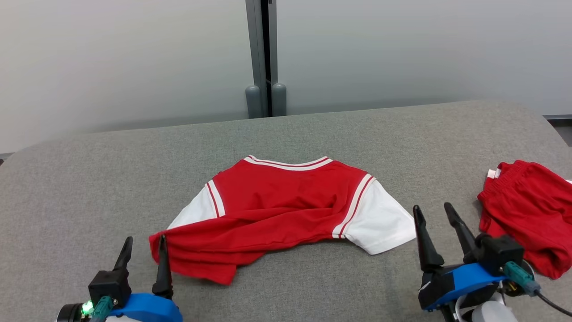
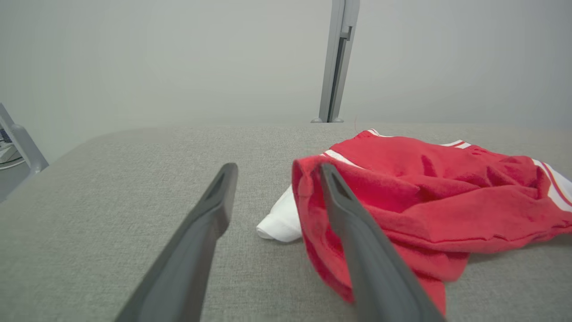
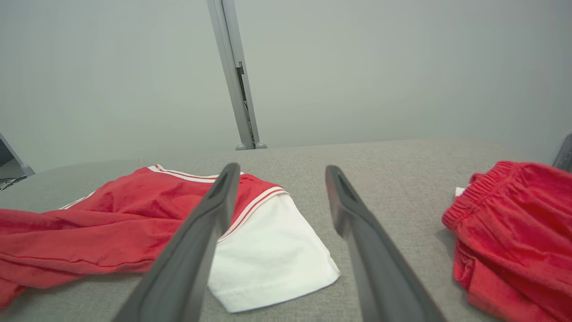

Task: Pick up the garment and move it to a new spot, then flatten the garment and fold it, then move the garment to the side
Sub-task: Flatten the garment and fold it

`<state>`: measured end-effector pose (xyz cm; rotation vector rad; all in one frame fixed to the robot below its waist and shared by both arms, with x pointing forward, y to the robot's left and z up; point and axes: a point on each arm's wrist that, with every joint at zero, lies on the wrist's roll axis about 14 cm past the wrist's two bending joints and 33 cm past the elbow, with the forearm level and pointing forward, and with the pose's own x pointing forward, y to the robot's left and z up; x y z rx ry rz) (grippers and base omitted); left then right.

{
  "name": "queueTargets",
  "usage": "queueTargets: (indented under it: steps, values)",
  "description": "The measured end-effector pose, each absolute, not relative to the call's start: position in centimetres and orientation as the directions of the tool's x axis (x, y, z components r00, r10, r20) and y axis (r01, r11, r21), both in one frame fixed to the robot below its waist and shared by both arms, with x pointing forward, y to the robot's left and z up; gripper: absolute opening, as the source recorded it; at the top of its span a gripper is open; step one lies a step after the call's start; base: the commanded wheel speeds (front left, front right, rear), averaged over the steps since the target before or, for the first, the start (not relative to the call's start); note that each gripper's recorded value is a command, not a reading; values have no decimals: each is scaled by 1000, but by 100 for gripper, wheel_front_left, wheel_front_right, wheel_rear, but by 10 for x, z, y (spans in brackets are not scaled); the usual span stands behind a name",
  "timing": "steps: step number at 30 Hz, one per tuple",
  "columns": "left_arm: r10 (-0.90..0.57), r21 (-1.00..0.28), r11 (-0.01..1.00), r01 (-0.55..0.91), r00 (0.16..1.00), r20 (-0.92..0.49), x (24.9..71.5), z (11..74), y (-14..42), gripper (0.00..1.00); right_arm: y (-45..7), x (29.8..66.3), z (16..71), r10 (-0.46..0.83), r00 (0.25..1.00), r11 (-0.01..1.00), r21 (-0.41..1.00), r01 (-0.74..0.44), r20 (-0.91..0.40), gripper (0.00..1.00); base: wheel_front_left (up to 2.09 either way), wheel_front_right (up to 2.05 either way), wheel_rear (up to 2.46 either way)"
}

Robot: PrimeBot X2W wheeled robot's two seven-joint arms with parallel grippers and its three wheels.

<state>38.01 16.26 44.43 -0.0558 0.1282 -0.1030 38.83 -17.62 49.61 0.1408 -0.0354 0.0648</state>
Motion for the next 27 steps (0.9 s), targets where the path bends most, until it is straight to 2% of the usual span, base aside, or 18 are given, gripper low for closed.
queueTargets:
  steps: [13, 27]
  values:
    - [-104, -61, 994, 96, 985, -139, 373, 439, 158, 100, -166, 379, 481, 93, 996, 986, 141, -91, -6, 100, 0, 0, 0]
    - [-126, -127, 987, 95, 958, -259, 352, 400, 153, 100, -164, 381, 471, 96, 995, 984, 156, -90, -34, 100, 0, 0, 0]
